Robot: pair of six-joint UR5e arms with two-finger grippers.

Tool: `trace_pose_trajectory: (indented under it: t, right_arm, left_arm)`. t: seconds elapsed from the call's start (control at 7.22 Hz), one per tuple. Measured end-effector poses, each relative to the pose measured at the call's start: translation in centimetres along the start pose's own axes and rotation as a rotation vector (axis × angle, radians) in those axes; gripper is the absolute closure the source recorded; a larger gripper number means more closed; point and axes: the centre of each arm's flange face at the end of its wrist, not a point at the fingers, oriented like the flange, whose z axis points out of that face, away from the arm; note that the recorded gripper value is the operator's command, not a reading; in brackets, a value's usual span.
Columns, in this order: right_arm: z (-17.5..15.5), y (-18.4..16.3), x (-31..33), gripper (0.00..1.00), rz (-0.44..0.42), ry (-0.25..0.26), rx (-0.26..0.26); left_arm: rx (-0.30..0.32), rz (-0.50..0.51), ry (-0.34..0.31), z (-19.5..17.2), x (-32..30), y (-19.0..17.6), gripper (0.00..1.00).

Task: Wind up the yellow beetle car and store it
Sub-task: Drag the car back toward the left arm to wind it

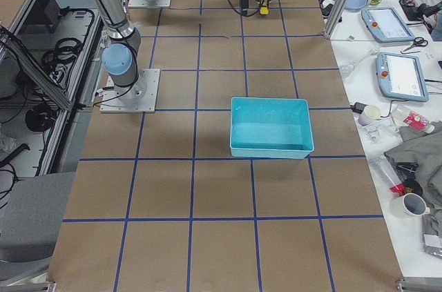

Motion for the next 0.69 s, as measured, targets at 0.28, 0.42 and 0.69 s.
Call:
trace_pose_trajectory:
  t: [0.28,0.42,0.69]
  right_arm:
    - [0.0,0.0,0.0,0.00,0.000,0.000,0.001]
    - [0.0,0.0,0.0,0.00,0.000,0.000,0.001]
    - [0.0,0.0,0.0,0.00,0.000,0.000,0.001]
  left_arm:
    - [0.018,0.023,0.002,-0.2,0.2,-1.4,1.00]
    - [0.036,0.029,0.003,-0.4,0.4,-2.6,1.00]
    - [0.067,0.031,0.005,-0.7,0.6,-4.1,1.00]
